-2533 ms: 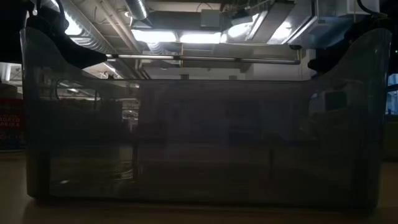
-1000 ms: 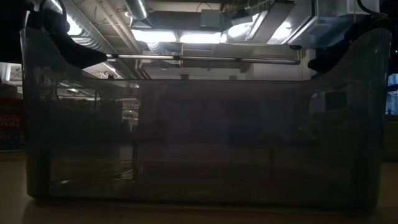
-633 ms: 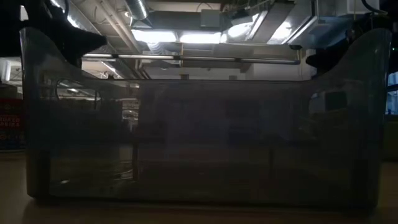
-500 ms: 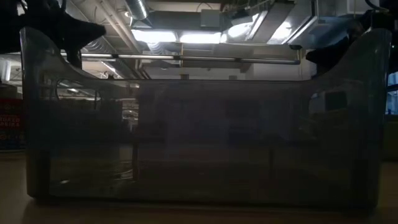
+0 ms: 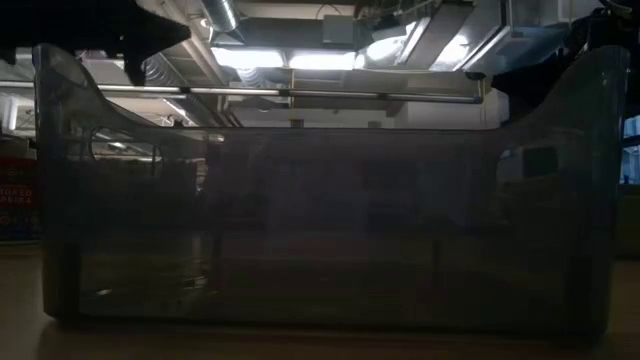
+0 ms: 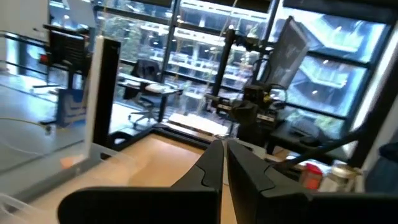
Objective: Sort spices by type
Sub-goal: Put the white seasoning bottle into the transparent bin
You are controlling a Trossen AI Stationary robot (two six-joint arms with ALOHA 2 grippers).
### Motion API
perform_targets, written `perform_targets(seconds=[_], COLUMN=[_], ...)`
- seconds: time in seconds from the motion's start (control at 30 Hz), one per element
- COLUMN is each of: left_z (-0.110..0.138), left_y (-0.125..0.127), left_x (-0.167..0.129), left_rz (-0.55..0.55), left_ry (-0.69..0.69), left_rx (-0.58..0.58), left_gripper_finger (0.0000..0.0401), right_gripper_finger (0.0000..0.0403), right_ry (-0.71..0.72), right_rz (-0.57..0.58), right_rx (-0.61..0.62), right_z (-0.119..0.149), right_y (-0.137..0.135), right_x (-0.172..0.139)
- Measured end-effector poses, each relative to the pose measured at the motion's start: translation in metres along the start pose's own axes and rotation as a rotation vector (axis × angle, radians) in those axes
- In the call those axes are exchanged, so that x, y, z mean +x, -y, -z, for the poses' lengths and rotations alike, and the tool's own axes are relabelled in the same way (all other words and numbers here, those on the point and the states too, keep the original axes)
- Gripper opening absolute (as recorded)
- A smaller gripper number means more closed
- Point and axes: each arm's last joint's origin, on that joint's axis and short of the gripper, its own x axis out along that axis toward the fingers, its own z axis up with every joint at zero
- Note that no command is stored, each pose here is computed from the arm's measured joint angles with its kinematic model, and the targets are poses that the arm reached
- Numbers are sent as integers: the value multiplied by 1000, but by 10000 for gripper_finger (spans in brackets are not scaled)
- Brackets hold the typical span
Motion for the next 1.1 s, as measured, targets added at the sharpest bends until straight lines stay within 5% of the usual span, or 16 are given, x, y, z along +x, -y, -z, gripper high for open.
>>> perform_targets(seconds=[0.17,0.4,0.6,0.87,1.1], left_z=[-25,-57,-84,-90,-85], left_y=[7,5,-7,-43,-76], left_x=[21,40,52,64,70], left_rz=[-127,-497,-682,-899,-1041], left_ry=[-65,-162,-152,-246,-320], left_rx=[122,286,418,551,555], left_gripper_finger=[8,8,8,8,8], right_gripper_finger=[33,33,33,33,33], right_ry=[0,-11,-14,-16,-8], right_rz=[70,84,84,148,217], right_rx=[-53,-59,-66,-140,-234], right_z=[0,1,1,1,-1], right_y=[2,2,2,4,6], right_x=[0,0,0,0,-1])
